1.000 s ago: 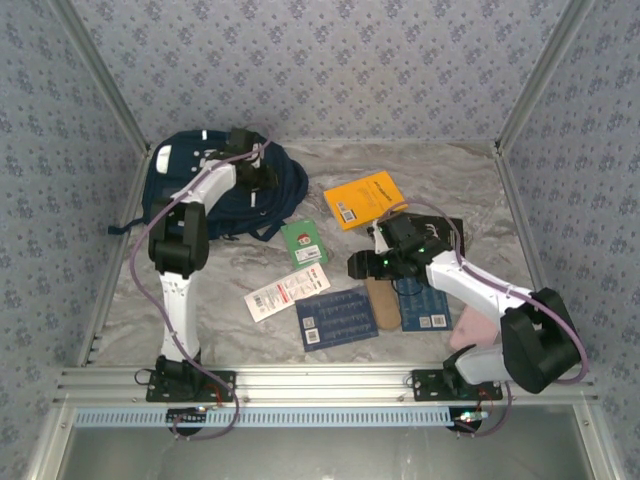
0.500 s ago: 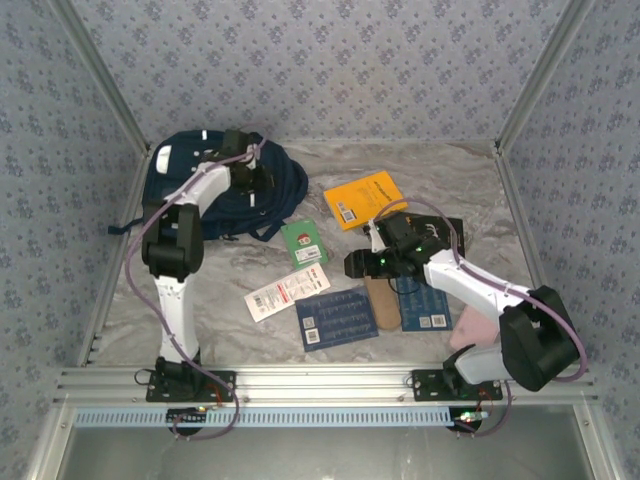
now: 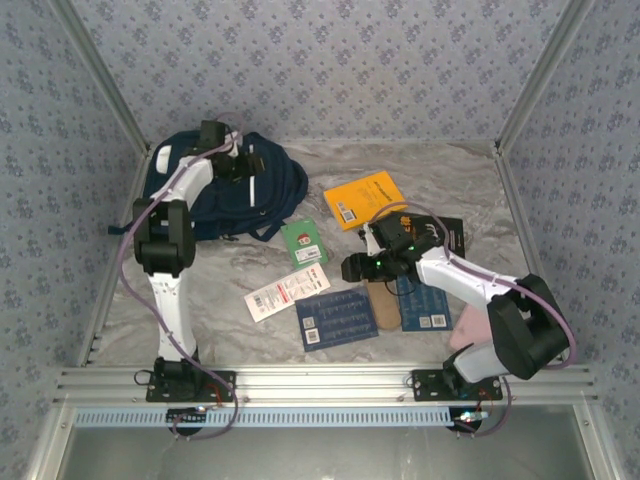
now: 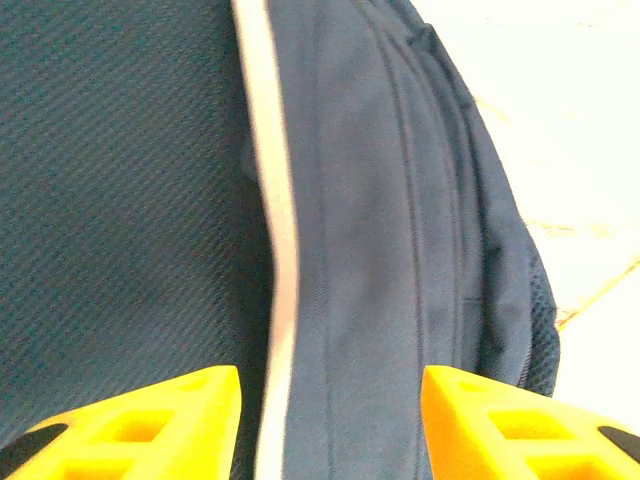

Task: Pack books, pencil case, and school supplies into a backpack

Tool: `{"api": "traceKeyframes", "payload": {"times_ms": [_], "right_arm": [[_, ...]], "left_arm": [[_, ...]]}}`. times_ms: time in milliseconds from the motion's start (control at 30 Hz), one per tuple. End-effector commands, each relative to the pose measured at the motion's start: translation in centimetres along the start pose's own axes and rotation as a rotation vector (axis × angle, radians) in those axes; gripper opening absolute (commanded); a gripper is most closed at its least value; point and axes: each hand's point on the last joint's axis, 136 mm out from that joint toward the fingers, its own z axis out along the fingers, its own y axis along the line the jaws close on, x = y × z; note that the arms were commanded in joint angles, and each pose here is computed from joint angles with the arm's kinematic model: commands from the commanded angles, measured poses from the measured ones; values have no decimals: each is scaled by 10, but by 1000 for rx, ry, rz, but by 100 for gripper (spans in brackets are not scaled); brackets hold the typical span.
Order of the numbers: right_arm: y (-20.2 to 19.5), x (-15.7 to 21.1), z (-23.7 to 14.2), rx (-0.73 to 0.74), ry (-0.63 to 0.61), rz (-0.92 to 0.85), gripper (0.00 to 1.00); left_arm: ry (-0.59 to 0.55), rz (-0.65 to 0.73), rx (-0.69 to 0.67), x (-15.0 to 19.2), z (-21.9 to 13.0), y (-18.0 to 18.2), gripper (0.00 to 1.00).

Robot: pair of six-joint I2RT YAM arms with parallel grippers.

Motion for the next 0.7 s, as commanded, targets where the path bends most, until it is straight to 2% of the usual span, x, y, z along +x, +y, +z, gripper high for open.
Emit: {"api": "traceKeyframes", "payload": {"times_ms": [0, 300, 367, 533, 667], "right_arm": [[10, -4, 1, -26, 11, -27, 67], [12, 0, 6, -29, 28, -36, 66], [12, 1, 8, -29, 32, -35, 66], [14, 2, 11, -32, 41, -38, 65], [18, 0, 10, -35, 36, -43, 62]], "left_arm": [[36, -1, 68, 4, 11, -9, 50], [62, -8, 92, 14, 17, -7, 48], [61, -13, 121, 14, 17, -11, 42], [57, -17, 149, 13, 19, -16, 18], [79, -19, 111, 17, 25, -7, 8]]}}
